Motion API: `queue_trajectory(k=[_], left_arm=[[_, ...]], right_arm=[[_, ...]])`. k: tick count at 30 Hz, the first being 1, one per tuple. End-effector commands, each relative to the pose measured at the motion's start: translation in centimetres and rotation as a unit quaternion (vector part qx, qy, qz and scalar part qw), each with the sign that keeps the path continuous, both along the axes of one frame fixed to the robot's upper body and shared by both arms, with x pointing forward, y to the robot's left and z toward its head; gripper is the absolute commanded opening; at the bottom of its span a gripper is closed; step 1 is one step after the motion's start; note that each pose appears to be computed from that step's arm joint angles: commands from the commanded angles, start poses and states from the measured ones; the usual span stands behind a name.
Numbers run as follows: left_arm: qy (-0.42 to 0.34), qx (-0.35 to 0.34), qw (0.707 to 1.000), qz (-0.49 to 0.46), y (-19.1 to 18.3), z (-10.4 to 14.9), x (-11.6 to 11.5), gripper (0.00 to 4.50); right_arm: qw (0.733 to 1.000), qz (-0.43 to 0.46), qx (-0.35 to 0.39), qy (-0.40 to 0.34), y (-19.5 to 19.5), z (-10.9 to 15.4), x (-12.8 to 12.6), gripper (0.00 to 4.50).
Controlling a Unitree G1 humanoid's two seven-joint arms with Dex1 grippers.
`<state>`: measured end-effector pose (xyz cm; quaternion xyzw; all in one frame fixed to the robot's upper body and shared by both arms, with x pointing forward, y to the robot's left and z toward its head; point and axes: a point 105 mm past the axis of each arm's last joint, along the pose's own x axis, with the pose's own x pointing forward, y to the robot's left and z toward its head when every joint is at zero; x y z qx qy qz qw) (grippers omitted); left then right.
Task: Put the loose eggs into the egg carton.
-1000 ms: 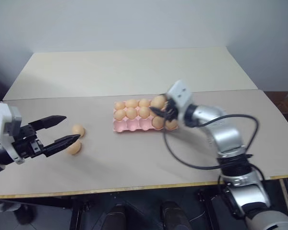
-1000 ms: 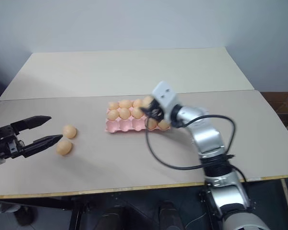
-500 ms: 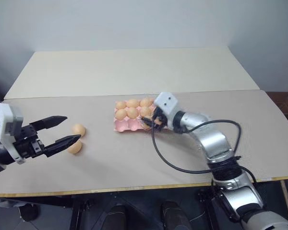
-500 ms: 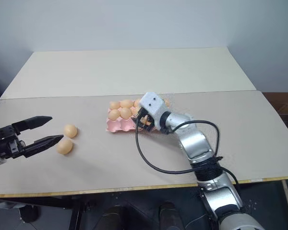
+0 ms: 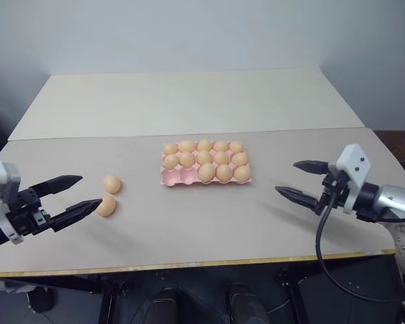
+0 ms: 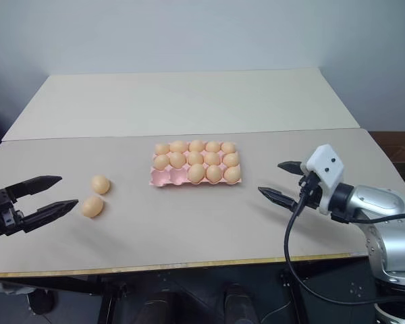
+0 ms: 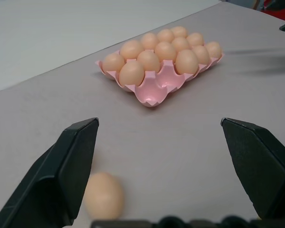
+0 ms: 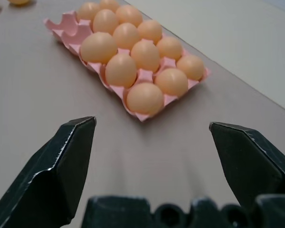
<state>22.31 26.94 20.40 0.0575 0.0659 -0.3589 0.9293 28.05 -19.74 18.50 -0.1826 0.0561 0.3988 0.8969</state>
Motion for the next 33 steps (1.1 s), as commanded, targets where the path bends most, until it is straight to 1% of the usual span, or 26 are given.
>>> queue_trajectory(k=[1,4,7,11,13,18,21,24,26,29,31,32,33], left_arm=[[-0.015,0.013,1.000,0.012,0.0,0.5,0.1,4.50],[0.019,0.056,0.994,0.091,0.4,-1.2,1.0,4.50],[0.048,0.084,0.985,0.144,-0.4,-3.1,0.9,4.50],[0.085,0.074,0.971,0.211,-0.9,-4.9,1.4,4.50],[0.102,0.084,0.961,0.245,-0.7,-5.9,2.2,4.50],[0.125,0.065,0.942,0.306,-0.4,-7.0,4.7,4.50],[0.158,0.083,0.933,0.312,-0.8,-8.3,5.7,4.50],[0.198,0.093,0.917,0.332,-0.4,-9.3,6.2,3.92],[0.191,0.099,0.918,0.333,-0.3,-9.3,6.5,3.33],[0.180,0.088,0.925,0.323,-0.3,-8.5,6.9,2.42],[0.164,0.090,0.937,0.297,-0.8,-7.5,6.8,1.86],[0.148,0.106,0.945,0.271,-1.2,-6.7,6.5,1.75],[0.125,0.124,0.956,0.234,-1.9,-5.8,6.1,1.75]], right_arm=[[0.999,0.022,-0.009,-0.040,0.8,1.3,-0.3,4.45],[0.998,0.015,-0.005,-0.055,0.8,1.9,0.3,4.45],[0.998,0.010,-0.013,-0.062,0.6,2.1,0.5,4.45],[0.998,0.011,-0.017,-0.062,0.8,2.3,0.5,4.45],[0.998,0.016,-0.016,-0.063,1.0,2.5,0.5,4.45],[0.997,0.019,-0.016,-0.071,1.1,3.3,0.5,4.45],[0.997,0.020,-0.014,-0.075,1.4,3.6,0.2,4.45],[0.997,0.011,-0.014,-0.080,1.4,3.7,0.1,4.50],[0.996,0.000,-0.011,-0.087,1.2,3.9,0.1,4.50],[0.995,-0.022,-0.007,-0.095,0.7,4.3,0.4,4.50],[0.995,-0.031,-0.003,-0.098,0.5,4.4,0.5,4.50],[0.995,-0.035,0.000,-0.097,0.4,4.5,0.5,4.50],[0.995,-0.037,0.001,-0.097,0.4,4.4,0.4,4.50]])
